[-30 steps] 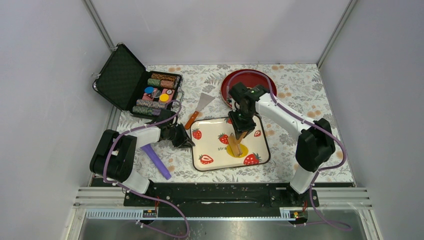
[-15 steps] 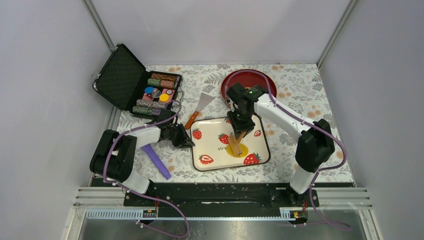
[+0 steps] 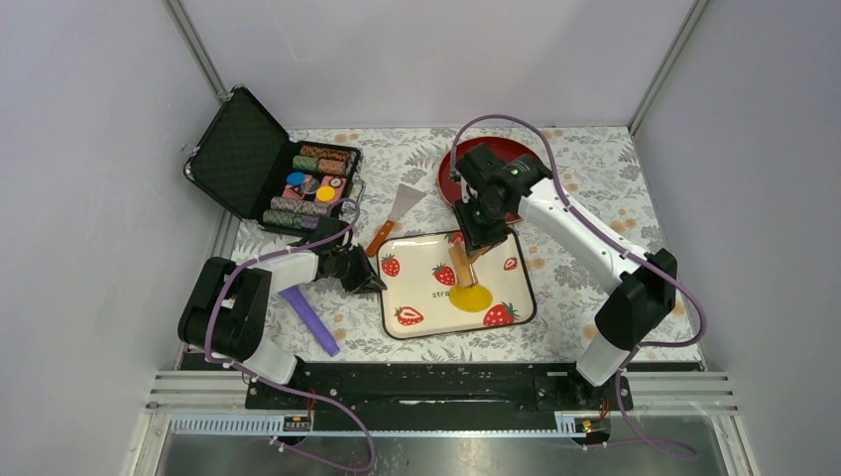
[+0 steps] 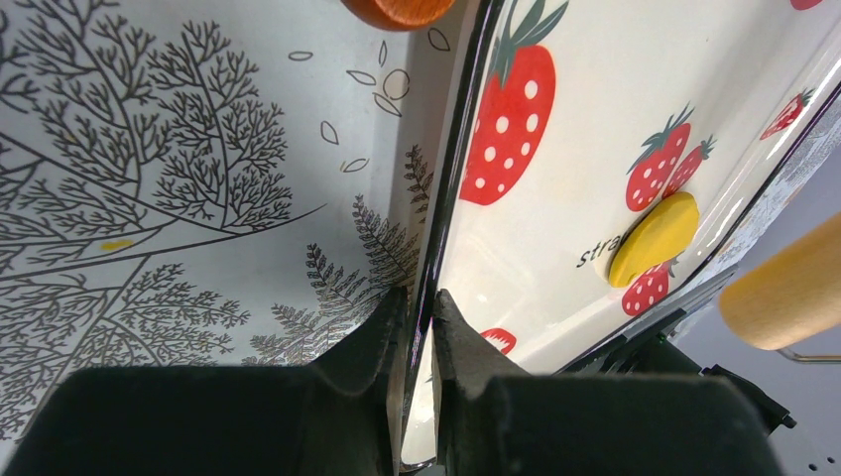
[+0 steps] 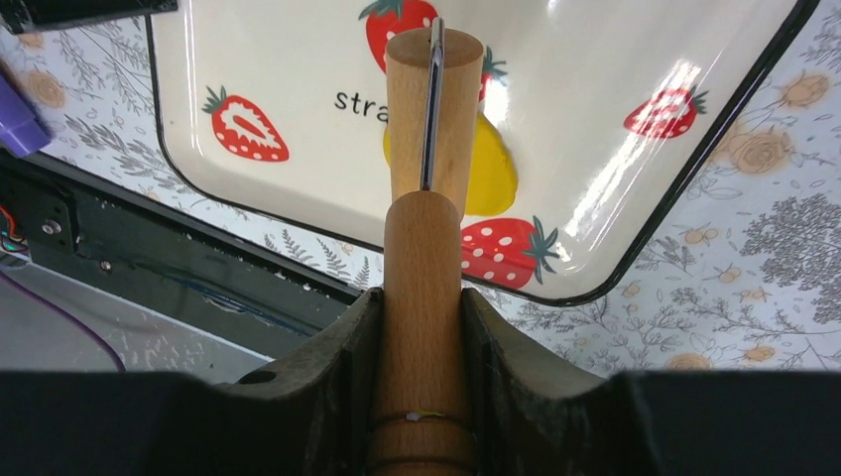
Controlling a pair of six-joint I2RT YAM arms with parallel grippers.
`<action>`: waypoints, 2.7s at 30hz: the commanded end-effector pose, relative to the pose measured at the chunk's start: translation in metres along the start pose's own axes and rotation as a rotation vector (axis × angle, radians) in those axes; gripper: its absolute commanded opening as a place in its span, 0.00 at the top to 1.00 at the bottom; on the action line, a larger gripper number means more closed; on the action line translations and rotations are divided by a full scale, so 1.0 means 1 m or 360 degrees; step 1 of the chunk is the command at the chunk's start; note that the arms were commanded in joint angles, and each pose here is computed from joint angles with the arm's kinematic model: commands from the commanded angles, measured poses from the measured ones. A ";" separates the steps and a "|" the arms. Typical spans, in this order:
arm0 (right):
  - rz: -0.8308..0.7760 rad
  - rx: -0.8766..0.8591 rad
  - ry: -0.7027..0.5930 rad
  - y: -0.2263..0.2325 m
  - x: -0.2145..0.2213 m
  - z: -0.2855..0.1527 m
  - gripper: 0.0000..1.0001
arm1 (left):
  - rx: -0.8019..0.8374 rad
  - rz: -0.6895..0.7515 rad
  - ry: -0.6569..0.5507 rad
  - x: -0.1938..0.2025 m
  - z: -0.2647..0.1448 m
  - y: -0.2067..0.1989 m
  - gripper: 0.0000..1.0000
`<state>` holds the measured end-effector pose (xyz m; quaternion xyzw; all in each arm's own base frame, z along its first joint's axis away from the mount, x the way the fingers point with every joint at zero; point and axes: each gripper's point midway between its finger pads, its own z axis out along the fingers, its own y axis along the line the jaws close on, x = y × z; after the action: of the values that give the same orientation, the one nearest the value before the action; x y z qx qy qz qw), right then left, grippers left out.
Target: Roll out the dumpling wrappers from the dough
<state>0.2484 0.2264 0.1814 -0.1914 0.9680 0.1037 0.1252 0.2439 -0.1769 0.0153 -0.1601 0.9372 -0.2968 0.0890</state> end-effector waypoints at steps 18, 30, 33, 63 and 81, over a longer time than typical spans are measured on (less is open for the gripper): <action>0.0066 0.0008 0.0517 0.001 0.064 0.077 1.00 | -0.0412 -0.0082 -0.0018 0.010 0.005 0.067 1.00; 0.0062 0.0185 0.0750 -0.028 0.112 0.103 1.00 | -0.0413 -0.0083 -0.0015 0.011 0.005 0.068 1.00; 0.0075 0.0149 0.0775 -0.025 0.117 0.109 1.00 | -0.0413 -0.0083 -0.0016 0.010 0.005 0.068 1.00; 0.0145 -0.0382 0.0196 0.031 0.021 0.051 1.00 | -0.0416 -0.0084 -0.0016 0.010 0.006 0.068 1.00; 0.0270 -0.0035 0.0210 -0.047 0.039 0.037 1.00 | -0.0417 -0.0082 -0.0012 0.010 0.006 0.068 1.00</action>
<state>0.2528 0.2007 0.1434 -0.1089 0.9777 0.1606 0.0805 0.2438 -0.1768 0.0153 -0.1605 0.9371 -0.2968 0.0888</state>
